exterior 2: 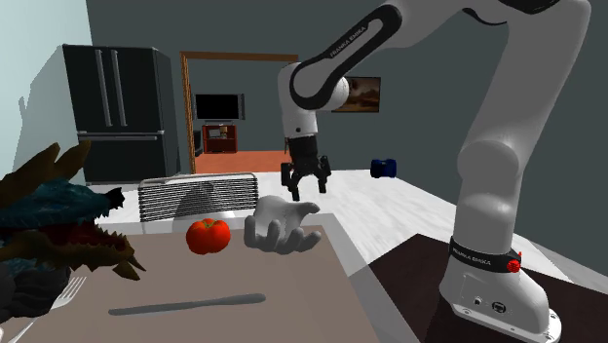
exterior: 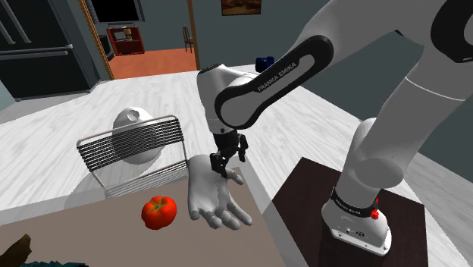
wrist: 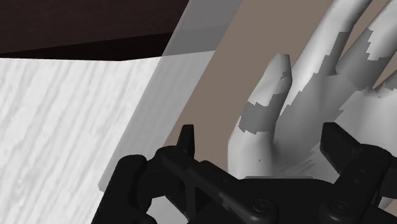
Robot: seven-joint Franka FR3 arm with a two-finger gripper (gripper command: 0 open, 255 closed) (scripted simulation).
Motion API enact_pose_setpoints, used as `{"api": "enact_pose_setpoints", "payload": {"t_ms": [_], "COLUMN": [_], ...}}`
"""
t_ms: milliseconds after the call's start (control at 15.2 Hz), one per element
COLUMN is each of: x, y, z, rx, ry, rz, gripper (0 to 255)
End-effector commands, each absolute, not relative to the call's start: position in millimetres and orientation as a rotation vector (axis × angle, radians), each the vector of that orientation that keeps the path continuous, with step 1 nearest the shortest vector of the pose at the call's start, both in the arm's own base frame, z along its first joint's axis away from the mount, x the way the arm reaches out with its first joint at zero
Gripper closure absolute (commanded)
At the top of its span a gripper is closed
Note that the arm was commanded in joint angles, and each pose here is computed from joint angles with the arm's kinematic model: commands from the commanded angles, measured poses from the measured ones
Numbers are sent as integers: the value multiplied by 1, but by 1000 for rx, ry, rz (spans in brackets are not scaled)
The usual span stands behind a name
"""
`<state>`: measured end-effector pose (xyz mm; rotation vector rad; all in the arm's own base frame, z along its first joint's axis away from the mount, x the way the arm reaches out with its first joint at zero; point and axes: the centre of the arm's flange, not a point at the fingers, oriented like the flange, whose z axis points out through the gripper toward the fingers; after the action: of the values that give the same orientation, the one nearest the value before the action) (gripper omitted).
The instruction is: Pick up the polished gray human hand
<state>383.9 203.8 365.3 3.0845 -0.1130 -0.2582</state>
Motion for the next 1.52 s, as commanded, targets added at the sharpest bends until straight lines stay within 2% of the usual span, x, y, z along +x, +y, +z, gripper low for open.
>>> {"api": "enact_pose_setpoints", "payload": {"t_ms": [0, 396, 462, 1056, 1452], "x": [385, 385, 385, 385, 385], "y": [205, 205, 205, 205, 205], "z": [354, 330, 330, 330, 362], "rx": [3085, 3085, 3085, 3085, 3085], "ry": [-114, -114, -114, -114, -114], "rz": [-260, -260, -260, -260, -260], "gripper": [0, 0, 255, 255, 255]}}
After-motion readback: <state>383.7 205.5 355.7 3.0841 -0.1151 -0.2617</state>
